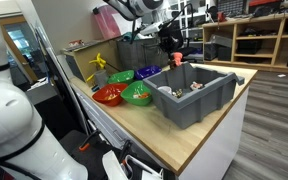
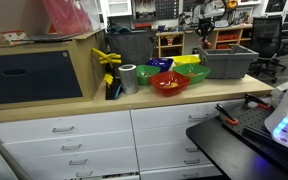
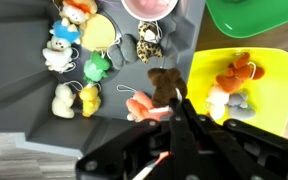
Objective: Move two items from the grey object to the green bowl
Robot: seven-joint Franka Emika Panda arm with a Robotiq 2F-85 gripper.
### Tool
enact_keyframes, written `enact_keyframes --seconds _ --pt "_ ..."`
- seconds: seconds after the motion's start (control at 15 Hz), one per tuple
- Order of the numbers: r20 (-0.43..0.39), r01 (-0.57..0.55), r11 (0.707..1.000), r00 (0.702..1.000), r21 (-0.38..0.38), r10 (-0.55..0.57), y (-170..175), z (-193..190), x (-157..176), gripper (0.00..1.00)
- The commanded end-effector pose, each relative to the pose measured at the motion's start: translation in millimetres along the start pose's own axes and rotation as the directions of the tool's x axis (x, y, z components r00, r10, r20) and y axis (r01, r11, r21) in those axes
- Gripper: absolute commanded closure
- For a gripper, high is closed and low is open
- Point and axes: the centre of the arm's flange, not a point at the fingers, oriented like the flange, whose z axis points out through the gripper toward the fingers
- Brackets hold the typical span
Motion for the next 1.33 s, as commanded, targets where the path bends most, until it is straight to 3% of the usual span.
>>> enact_keyframes --seconds 0.0,0.47,1.27 --pt "-0.036 0.007 1.000 0.999 0.018 -0.006 -22 -42 -16 0.99" --pt "-0.050 0.043 0.996 0.998 0.080 -0.039 -81 -75 -44 0.99" --pt "0.017 0.157 0.969 0.986 0.188 -0.164 -179 -59 -68 0.99"
